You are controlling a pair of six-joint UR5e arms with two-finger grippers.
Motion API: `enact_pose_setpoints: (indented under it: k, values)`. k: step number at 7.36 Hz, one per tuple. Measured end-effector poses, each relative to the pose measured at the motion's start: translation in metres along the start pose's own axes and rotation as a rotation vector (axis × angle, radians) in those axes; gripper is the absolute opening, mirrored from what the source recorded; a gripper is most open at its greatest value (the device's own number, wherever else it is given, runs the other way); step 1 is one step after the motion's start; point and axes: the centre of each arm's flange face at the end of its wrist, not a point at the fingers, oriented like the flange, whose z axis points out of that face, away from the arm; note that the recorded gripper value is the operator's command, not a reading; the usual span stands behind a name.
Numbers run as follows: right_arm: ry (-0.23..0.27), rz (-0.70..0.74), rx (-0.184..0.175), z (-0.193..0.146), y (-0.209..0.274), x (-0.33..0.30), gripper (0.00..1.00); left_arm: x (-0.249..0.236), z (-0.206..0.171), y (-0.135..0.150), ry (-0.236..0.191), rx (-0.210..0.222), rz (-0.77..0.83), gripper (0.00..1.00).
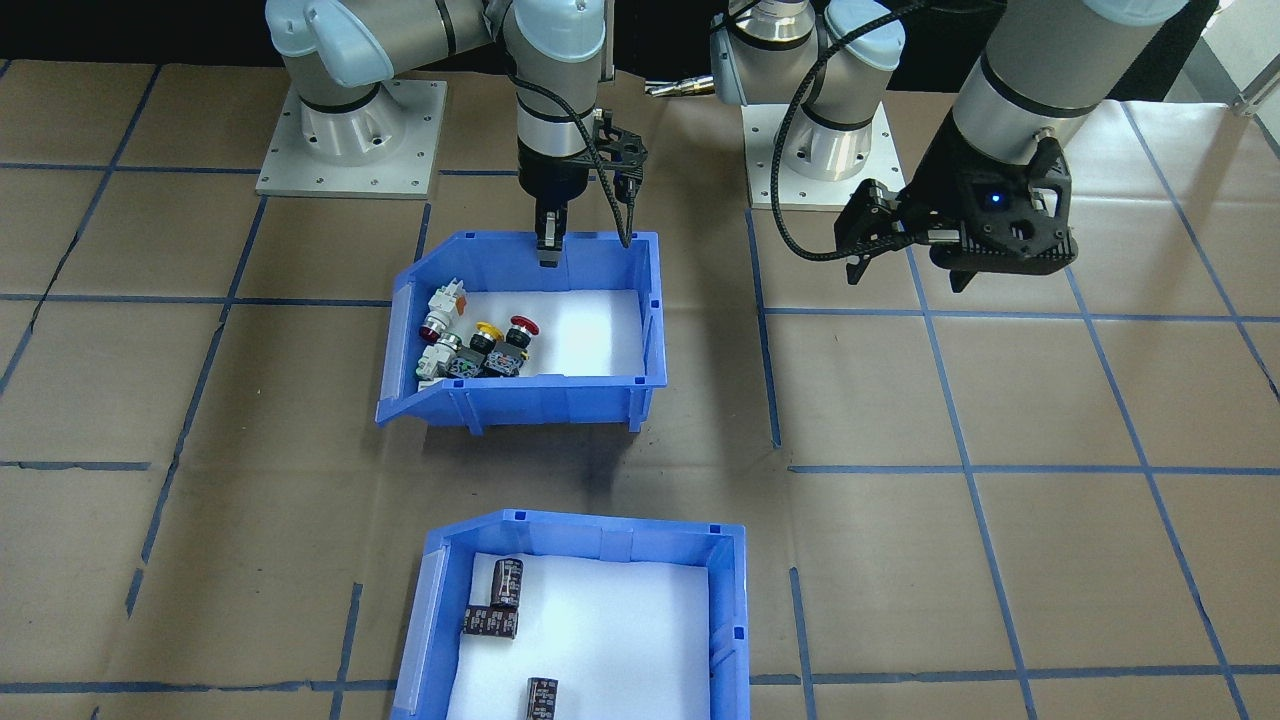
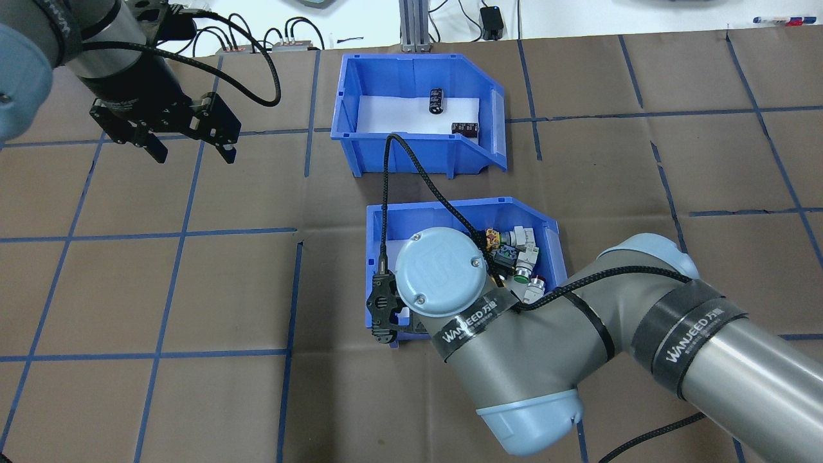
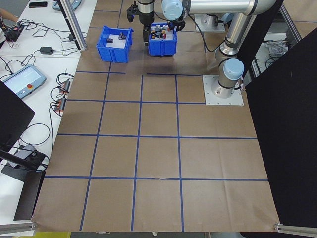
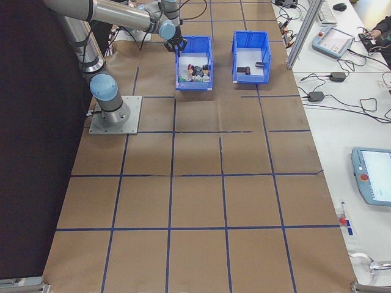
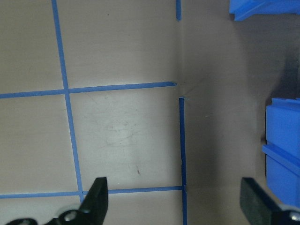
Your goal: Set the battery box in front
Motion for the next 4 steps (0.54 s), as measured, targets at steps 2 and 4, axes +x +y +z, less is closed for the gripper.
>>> enact_pose_setpoints:
  k: [2,4]
  values:
    - [0.012,0.004,0.004,-0.006,0.001,0.002,1.00,0.018,-0.002,0.003,-0.046,0.004,0.040,1.00]
    - [0.062,0.040,0.026,-0.032,0.016,0.011,1.00,0.023,0.001,0.002,-0.048,0.000,0.047,1.00]
